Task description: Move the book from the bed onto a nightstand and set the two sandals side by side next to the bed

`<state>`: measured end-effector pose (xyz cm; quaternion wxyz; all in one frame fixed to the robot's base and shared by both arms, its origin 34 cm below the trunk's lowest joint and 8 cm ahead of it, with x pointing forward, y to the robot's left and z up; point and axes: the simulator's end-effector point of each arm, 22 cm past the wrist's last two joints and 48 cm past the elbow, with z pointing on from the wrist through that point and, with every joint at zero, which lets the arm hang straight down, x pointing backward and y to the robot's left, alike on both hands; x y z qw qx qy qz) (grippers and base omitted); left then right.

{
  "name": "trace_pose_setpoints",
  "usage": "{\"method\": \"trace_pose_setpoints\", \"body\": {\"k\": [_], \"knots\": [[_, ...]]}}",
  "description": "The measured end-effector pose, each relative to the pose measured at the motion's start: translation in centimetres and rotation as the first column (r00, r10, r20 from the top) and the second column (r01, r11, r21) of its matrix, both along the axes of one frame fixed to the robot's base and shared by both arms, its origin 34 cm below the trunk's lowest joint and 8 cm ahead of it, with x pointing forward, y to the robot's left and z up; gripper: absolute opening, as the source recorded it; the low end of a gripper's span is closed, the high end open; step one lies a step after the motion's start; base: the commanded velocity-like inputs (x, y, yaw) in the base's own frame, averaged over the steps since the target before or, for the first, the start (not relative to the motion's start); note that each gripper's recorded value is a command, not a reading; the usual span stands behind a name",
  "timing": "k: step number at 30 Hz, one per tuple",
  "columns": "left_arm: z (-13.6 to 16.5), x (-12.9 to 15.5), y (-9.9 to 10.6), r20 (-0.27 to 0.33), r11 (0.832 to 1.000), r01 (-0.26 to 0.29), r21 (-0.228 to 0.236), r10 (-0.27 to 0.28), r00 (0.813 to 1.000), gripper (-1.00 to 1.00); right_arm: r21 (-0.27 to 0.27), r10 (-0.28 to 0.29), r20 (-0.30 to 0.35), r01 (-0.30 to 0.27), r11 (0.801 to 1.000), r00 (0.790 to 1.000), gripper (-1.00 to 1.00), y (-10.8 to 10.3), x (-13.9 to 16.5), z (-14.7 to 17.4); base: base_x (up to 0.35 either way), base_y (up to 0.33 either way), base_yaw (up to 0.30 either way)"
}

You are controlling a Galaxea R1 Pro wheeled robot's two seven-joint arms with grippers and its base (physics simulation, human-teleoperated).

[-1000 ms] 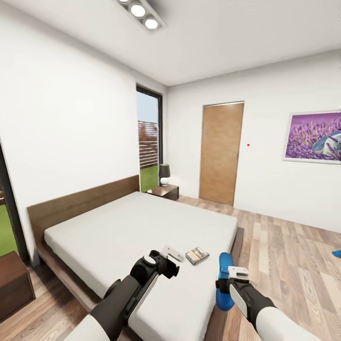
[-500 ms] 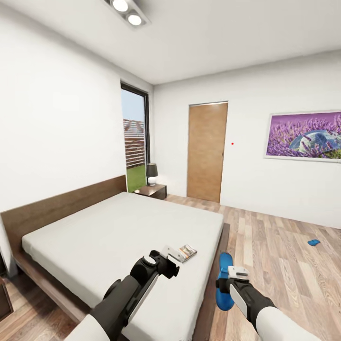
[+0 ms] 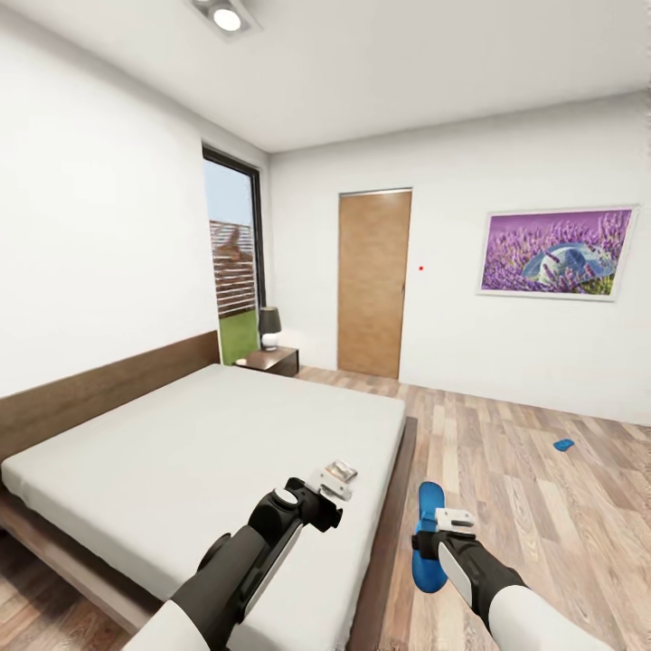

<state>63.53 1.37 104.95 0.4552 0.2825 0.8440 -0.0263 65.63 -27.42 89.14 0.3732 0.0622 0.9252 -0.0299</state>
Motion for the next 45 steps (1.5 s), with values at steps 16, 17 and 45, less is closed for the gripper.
{"method": "trace_pose_setpoints", "body": {"k": [16, 17, 45], "knots": [[-1.1, 0.1, 0.0, -0.021, 1.0, 0.0, 0.0, 0.0, 1.0, 1.0, 0.001, -0.001, -0.022, 0.001, 1.0, 1.0, -1.0, 0.0, -0.3, -1.2, 0.0, 0.0, -0.169], [-1.2, 0.1, 0.0, -0.023, 1.0, 0.0, 0.0, 0.0, 1.0, 1.0, 0.001, -0.001, -0.023, 0.001, 1.0, 1.0, -1.0, 0.0, -0.3, -1.3, 0.0, 0.0, -0.169], [-3.2, 0.2, 0.0, -0.061, 1.0, 0.0, 0.0, 0.0, 0.998, 1.0, -0.002, -0.003, -0.06, 0.003, 1.0, 0.998, -1.0, -0.2, -0.8, -3.3, 0.0, 0.0, -0.169]]}}
